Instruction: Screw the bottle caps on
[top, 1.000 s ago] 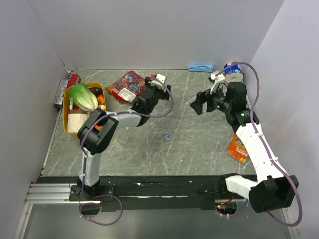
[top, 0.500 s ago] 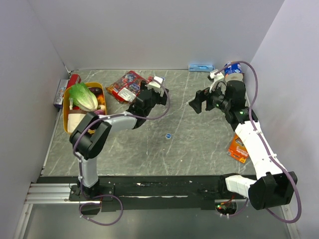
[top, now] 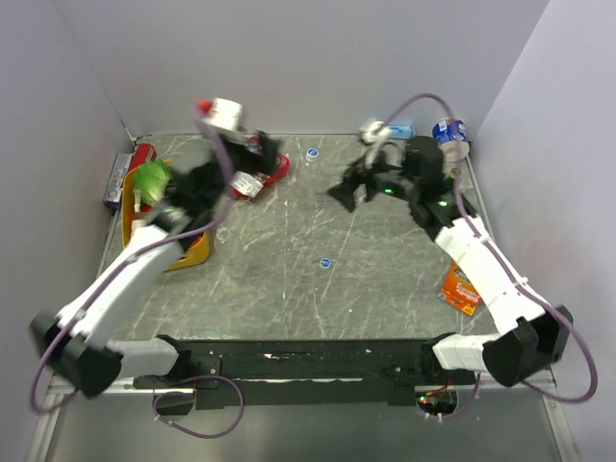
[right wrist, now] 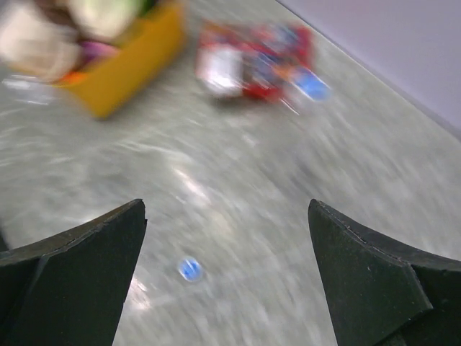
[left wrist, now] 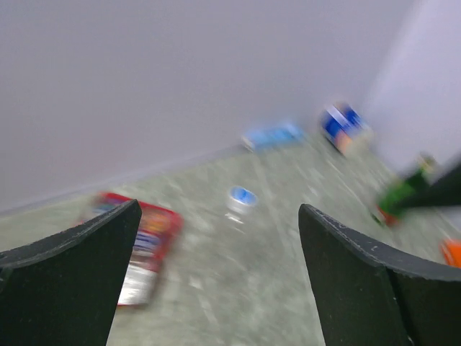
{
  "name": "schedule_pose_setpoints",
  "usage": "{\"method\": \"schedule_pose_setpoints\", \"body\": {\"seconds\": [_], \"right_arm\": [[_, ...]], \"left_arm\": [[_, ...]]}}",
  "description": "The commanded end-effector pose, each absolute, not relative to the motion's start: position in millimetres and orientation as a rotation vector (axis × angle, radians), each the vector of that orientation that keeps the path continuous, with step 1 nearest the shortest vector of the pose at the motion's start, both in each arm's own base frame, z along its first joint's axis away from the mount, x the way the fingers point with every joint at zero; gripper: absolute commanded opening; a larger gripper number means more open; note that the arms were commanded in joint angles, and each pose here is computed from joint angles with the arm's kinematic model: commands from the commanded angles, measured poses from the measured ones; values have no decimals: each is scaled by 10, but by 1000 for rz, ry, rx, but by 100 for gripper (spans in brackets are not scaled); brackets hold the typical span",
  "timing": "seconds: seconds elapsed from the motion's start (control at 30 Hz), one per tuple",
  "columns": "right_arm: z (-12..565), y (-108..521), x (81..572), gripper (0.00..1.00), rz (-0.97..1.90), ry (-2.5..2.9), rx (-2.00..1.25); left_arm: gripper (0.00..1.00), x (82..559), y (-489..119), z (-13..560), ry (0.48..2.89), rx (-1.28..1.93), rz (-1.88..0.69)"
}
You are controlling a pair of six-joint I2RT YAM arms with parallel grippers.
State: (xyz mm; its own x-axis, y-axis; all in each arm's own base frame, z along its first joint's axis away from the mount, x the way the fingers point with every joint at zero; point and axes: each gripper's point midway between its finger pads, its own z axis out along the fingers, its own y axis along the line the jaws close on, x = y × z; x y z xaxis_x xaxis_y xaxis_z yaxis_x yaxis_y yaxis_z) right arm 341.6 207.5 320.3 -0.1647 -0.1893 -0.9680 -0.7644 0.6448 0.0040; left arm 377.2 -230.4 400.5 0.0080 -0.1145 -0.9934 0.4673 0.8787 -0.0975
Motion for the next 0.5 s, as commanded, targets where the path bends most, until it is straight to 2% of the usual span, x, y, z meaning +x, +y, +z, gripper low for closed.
{"method": "schedule_pose_setpoints", "body": {"seconds": [0.0,0.07,0.1,0.17,0.23,0.47], "right_arm": [[3545,3007,3185,99,807,1464,-1001],[3658,3388,3027,97,901,1408,-1053],[3534,3579,3053,97,933,1417,-1082],[3591,3930,2885,97,995,1368,-1138],[3384,4219,2870,98,1030,1400,-1175],[3183,4816,2921,100,1030,1397,-1211]], "left_arm": [[96,3718,-1256,4429,1458,91,-202],[96,3719,-791,4576,1400,-24,-67],[96,3640,-660,4645,1378,-52,-36],[96,3532,-406,4750,1335,-128,4],[96,3481,-226,4708,1343,-176,5],[96,3207,-33,4632,1345,-218,-27]]}}
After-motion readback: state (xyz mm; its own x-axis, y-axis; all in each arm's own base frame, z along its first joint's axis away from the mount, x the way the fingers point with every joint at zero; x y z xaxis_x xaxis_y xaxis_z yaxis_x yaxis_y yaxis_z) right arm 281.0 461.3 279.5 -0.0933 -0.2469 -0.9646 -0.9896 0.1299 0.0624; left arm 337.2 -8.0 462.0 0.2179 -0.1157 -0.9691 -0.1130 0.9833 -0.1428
